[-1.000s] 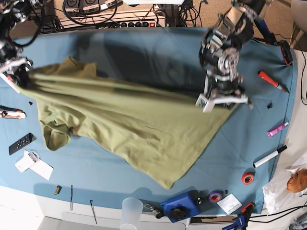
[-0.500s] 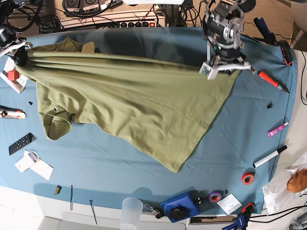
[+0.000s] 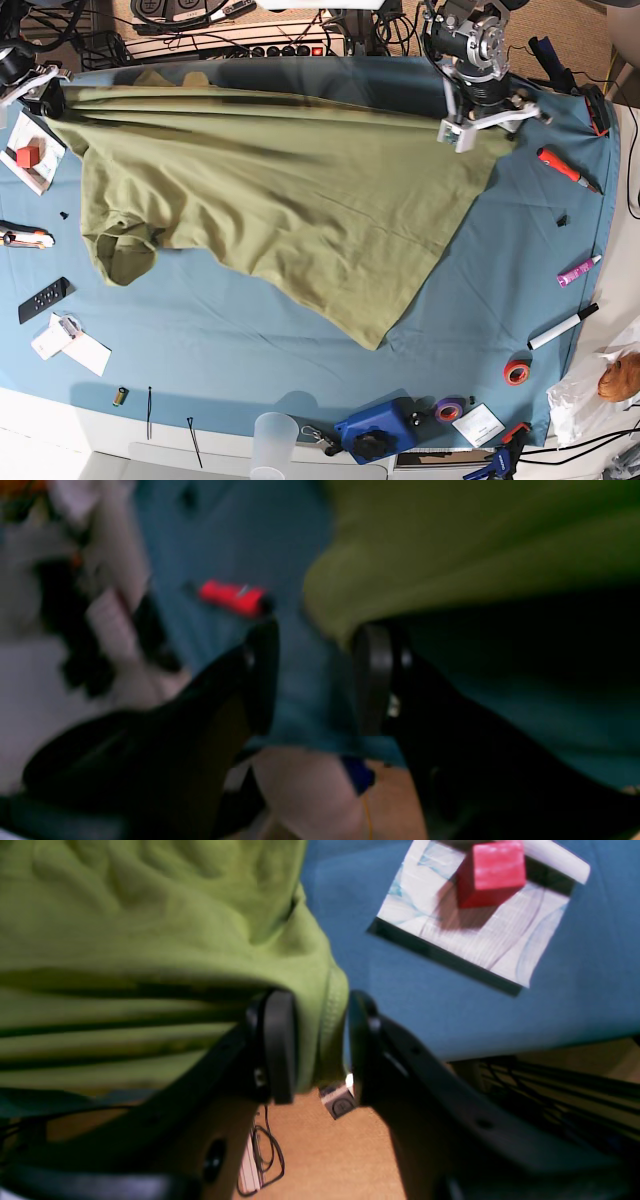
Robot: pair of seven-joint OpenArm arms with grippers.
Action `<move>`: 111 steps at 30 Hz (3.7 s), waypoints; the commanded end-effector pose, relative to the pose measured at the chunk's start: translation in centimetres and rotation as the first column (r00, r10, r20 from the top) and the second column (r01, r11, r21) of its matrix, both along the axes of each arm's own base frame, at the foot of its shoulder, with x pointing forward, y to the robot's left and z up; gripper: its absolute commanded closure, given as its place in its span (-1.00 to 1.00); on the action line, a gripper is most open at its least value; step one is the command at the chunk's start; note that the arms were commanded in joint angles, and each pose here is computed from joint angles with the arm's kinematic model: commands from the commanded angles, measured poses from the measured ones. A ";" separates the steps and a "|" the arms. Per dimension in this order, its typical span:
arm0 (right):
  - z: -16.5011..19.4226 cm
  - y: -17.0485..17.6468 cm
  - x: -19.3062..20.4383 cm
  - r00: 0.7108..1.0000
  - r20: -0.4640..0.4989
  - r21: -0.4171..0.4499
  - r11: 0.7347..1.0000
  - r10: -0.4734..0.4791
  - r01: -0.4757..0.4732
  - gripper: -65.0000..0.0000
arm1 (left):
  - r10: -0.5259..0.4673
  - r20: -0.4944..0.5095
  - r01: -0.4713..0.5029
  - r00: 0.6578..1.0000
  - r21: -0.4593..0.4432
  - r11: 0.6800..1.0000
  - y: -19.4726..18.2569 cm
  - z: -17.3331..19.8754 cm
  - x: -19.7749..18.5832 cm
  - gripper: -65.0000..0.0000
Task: Layout the t-shirt on the table in an organized manner, then fold the t-shirt properly
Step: 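Release with the left gripper and reach toward the t-shirt hem, then drag the hem corner with the left gripper to straighten the shirt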
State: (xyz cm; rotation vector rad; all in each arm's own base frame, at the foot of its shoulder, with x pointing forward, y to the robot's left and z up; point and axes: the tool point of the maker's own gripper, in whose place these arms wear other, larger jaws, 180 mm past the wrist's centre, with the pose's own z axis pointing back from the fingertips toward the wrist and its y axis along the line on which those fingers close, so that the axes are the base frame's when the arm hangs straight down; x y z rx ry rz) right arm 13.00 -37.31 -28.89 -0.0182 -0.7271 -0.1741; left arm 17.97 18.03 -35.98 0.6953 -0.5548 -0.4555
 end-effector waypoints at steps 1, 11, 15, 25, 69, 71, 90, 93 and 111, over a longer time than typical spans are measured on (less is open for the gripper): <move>1.4 -0.4 0.6 0.999 0.039 -0.029 1.000 0.012 -0.011 0.45 | 0.026 0.041 -0.027 0.999 0.038 0.999 0.9 1.2 0.2 0.23; 1.7 0.1 1.0 0.997 0.067 -0.008 1.000 0.027 -0.026 0.45 | -0.070 -0.144 0.048 0.987 -0.147 0.988 -2.4 -1.7 -2.3 0.23; 2.4 -0.1 1.7 0.992 0.121 -0.017 1.000 0.025 -0.023 0.45 | -0.085 0.028 0.088 0.996 -0.121 0.989 -2.4 0.3 0.4 0.23; 3.6 -0.8 3.8 0.982 0.189 -0.053 0.999 0.006 0.005 0.45 | -0.297 0.396 0.455 0.869 -0.405 0.793 -11.0 6.9 11.4 0.23; 3.0 -1.5 3.2 0.988 0.146 -0.056 0.997 -0.042 0.050 0.14 | -0.306 0.127 0.312 0.943 -0.654 0.690 -14.1 0.6 31.0 -0.09; 3.0 -1.5 3.2 0.988 0.145 -0.056 0.997 -0.042 0.051 0.14 | -0.308 0.095 0.292 0.947 -0.657 0.694 -13.8 -0.4 30.6 -0.09; 3.4 -1.5 3.6 0.985 0.170 -0.058 0.997 -0.040 0.051 0.14 | -0.428 0.067 0.328 0.901 -0.751 0.573 -17.0 -1.8 28.6 1.00; 3.9 -1.7 3.9 0.978 0.204 -0.067 0.996 -0.040 0.055 0.14 | -0.344 0.100 0.323 0.934 -0.652 0.686 -14.0 -1.5 30.6 1.00; 5.6 -2.1 5.6 0.961 0.273 -0.091 0.994 -0.029 0.056 0.14 | -0.111 0.185 0.201 0.976 -0.591 0.781 -1.8 1.8 33.8 1.00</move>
